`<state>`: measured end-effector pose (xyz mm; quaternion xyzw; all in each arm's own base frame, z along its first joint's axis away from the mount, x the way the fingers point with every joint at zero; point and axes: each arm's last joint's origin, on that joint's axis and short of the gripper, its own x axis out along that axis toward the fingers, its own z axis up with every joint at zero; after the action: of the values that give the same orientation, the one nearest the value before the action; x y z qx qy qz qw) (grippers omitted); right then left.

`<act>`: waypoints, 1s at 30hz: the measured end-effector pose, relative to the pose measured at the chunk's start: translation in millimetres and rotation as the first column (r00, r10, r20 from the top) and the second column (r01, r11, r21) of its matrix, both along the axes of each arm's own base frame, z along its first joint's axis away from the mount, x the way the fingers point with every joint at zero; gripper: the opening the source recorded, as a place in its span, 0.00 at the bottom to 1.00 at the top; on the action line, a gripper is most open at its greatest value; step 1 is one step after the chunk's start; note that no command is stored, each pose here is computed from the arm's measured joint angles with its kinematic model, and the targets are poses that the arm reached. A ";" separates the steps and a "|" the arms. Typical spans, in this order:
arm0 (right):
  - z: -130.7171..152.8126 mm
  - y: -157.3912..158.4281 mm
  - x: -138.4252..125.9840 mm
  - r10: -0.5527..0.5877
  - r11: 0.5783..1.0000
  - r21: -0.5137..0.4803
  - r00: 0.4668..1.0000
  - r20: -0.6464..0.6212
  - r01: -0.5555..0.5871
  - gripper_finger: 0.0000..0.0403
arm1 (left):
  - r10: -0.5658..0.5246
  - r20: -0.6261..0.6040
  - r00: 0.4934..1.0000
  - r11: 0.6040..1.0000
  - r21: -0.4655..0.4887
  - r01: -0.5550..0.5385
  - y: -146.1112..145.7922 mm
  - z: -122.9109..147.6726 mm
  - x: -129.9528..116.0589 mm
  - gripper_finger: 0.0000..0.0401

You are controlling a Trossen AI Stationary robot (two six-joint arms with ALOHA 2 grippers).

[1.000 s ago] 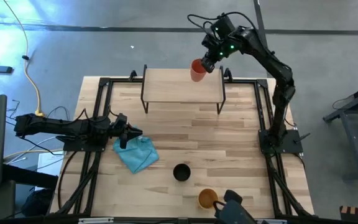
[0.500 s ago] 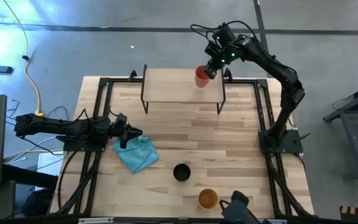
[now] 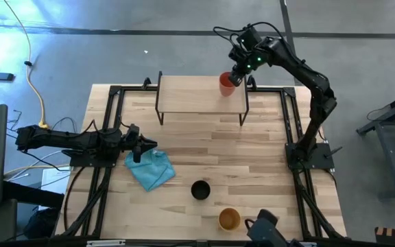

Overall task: Stack small to large cups/mugs on shelf
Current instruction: Put the orange cup on the shelf

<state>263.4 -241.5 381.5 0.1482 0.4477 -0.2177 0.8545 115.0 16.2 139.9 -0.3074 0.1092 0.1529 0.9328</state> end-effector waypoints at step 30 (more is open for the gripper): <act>-9.6 -4.2 0.3 -0.016 0.998 0.066 0.999 -0.028 0.018 0.00 | 0.007 0.005 1.000 1.000 -0.022 -0.007 0.0 0.0 0.0 0.14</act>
<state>263.7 -245.7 371.9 0.1770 0.4652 -0.2121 0.8410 115.0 16.1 139.9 -0.3183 0.1074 0.1540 0.9292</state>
